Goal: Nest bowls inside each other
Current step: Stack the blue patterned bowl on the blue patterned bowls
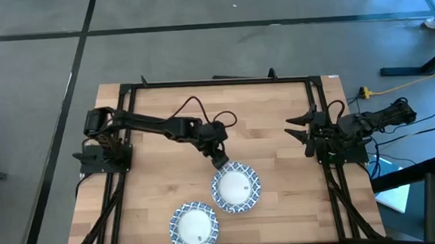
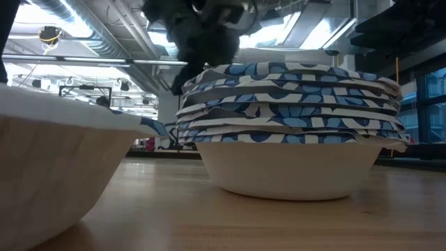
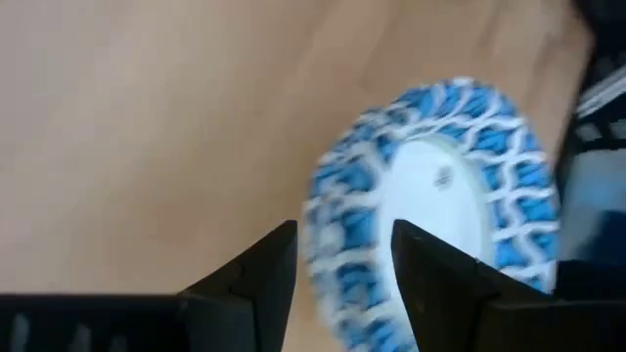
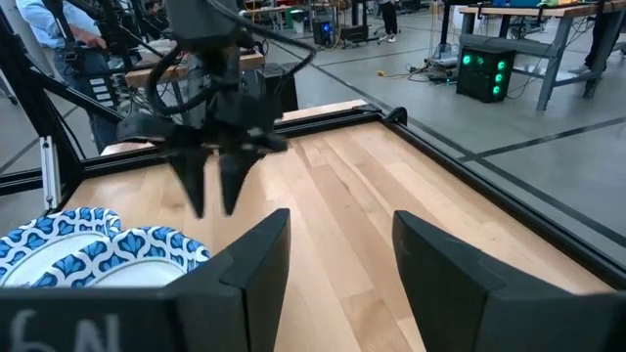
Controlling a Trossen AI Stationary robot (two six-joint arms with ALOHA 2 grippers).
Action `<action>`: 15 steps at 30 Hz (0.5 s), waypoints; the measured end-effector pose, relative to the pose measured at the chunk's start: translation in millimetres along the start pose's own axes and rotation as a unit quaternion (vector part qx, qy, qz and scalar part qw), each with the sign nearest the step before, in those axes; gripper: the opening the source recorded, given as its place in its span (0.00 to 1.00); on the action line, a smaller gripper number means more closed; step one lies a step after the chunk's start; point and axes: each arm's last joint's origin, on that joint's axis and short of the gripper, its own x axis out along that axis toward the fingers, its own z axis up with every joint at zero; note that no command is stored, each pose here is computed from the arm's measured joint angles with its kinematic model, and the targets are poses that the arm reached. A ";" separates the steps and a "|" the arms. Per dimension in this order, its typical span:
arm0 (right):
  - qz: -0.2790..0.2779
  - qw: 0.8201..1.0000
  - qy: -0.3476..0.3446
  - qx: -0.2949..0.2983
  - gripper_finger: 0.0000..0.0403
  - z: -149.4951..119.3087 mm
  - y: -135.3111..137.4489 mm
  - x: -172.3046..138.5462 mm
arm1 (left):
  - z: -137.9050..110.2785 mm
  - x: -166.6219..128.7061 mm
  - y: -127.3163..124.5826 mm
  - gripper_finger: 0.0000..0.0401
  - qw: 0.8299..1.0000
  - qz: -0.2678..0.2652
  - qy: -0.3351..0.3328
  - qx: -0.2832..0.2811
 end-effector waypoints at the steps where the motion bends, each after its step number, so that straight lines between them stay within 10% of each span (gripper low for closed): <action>1: 0.000 1.000 0.000 0.000 0.45 0.0 0.0 0.0 | -0.3 -3.4 1.8 0.40 1.000 0.015 -0.002 0.011; 7: 0.000 1.000 0.000 0.003 0.45 -0.1 0.0 0.0 | -15.2 -30.4 -2.9 0.40 0.995 0.047 0.026 0.079; 15: -0.001 1.000 0.002 0.007 0.45 -0.5 -0.1 0.0 | -48.3 -40.7 -36.6 0.40 0.985 -0.059 0.112 0.118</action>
